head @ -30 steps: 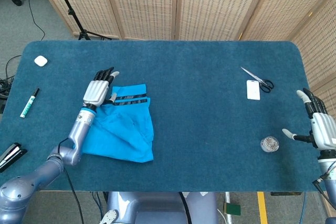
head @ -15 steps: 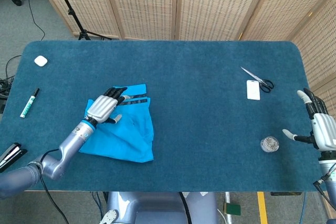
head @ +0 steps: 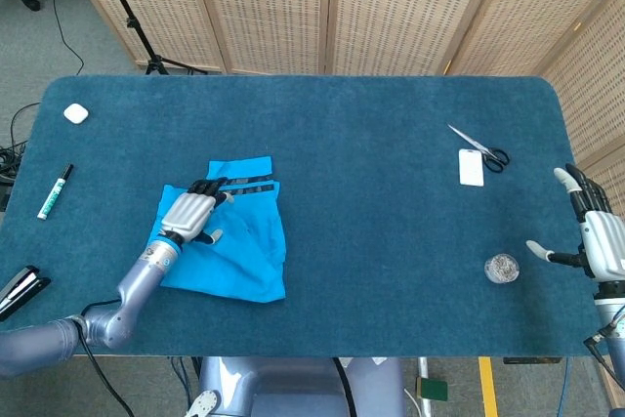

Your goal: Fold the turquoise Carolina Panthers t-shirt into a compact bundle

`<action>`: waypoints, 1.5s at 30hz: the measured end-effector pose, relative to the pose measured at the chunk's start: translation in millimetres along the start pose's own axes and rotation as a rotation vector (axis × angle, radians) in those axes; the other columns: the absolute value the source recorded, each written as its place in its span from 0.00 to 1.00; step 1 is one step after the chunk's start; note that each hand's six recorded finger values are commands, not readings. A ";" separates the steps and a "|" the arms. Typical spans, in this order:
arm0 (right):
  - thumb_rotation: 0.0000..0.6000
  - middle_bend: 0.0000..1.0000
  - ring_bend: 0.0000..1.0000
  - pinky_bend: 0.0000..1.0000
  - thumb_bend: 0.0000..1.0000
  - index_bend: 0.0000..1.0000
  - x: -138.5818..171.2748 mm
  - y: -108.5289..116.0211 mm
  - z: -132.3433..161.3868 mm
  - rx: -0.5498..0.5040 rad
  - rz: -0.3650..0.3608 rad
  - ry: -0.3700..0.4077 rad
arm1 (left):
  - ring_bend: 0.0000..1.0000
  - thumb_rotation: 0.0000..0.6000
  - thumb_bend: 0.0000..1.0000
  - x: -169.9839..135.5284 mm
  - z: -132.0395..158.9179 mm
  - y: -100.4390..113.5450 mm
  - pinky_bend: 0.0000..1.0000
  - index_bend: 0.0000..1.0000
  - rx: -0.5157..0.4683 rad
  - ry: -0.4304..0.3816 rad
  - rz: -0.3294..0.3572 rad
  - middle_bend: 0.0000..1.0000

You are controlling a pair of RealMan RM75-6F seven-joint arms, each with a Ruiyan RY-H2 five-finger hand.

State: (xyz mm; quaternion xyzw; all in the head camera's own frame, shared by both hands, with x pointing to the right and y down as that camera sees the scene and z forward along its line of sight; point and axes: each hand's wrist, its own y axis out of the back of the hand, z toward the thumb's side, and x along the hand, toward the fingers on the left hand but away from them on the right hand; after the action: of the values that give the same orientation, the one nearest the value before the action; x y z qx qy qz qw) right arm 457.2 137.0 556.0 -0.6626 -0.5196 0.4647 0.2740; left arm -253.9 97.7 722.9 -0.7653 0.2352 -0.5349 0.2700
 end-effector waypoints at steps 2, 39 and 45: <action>1.00 0.00 0.00 0.00 0.00 0.00 0.0 -0.1 0.0 0.000 0.000 0.000 | 0.00 1.00 0.35 0.8 3.9 -2.8 0.00 0.30 -0.015 -0.001 -0.002 0.00; 1.00 0.00 0.00 0.00 0.00 0.00 -0.8 -0.8 -0.7 0.000 0.005 -0.002 | 0.00 1.00 0.37 10.9 18.6 -18.3 0.00 0.57 -0.036 -0.003 0.023 0.00; 1.00 0.00 0.00 0.00 0.00 0.00 -0.7 -0.7 -1.0 0.000 0.005 -0.003 | 0.00 1.00 0.38 11.0 19.4 -19.1 0.00 0.58 -0.038 -0.004 0.024 0.00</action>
State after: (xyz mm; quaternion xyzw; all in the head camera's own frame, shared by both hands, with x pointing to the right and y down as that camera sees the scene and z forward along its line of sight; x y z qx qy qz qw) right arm 457.8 136.6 557.2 -0.6632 -0.5184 0.4663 0.2720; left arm -230.7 107.9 737.8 -0.7685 0.2541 -0.5254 0.2623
